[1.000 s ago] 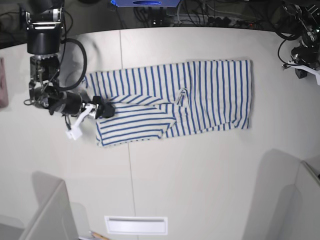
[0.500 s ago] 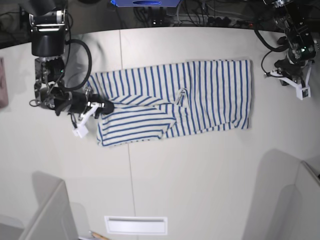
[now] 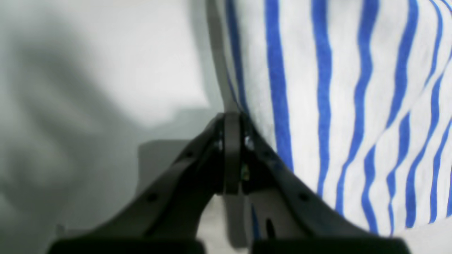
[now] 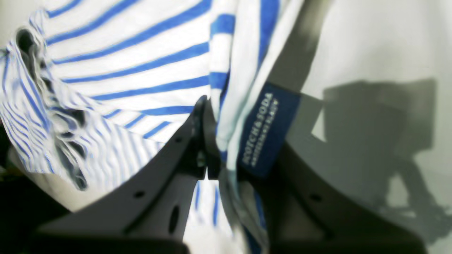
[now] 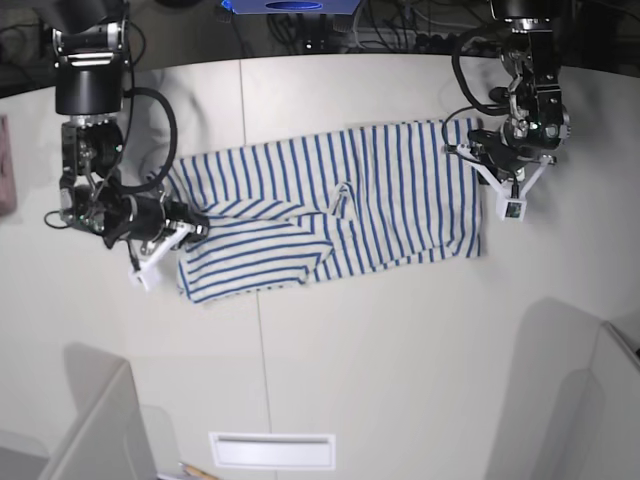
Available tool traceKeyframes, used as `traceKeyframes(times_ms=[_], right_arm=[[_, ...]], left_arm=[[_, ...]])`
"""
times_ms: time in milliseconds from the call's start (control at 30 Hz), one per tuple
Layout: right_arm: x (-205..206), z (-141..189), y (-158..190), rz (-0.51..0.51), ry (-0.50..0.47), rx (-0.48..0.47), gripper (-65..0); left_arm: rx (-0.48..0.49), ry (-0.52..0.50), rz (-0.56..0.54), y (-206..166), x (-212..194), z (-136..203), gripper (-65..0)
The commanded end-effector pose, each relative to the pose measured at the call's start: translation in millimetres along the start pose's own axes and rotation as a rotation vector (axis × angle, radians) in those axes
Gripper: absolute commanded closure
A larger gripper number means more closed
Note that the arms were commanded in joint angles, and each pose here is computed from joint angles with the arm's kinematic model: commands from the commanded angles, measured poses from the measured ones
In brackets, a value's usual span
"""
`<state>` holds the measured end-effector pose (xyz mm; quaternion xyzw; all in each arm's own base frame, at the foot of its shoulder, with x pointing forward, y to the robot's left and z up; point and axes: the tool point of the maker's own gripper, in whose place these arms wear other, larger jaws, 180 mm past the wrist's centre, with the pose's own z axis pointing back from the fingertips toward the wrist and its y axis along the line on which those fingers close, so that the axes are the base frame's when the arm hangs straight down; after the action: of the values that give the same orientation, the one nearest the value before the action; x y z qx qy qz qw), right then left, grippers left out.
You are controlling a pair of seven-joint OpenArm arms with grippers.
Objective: Fold the T-shirt properly
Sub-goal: 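Grasp the strip end with the right gripper and fold it over toward the left gripper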
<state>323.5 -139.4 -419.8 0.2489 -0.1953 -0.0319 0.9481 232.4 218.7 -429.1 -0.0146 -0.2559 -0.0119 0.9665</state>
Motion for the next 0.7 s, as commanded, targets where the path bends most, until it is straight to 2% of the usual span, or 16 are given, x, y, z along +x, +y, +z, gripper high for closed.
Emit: traceKeyframes(times_ms=[0, 233, 400, 533, 667], right_arm=[[27, 13, 12, 0.033, -0.075, 0.021, 0.0], [38, 25, 60, 0.100, -0.107, 0.088, 0.0], [40, 29, 97, 0.091, -0.131, 0.151, 0.0], [29, 24, 138, 0.168, -0.105, 0.212, 0.0], [16, 16, 174, 0.146, -0.067, 0.262, 0.0]], left_arm=[[-0.011, -0.043, -0.024, -3, 17, 3, 0.0], [-0.038, -0.085, -0.027, -17, 40, 0, 0.0], [-0.035, -0.095, -0.030, -16, 45, 1, 0.0], [-0.033, -0.087, -0.032, -15, 41, 1, 0.0], [-0.020, -0.082, -0.036, -9, 39, 2, 0.0]])
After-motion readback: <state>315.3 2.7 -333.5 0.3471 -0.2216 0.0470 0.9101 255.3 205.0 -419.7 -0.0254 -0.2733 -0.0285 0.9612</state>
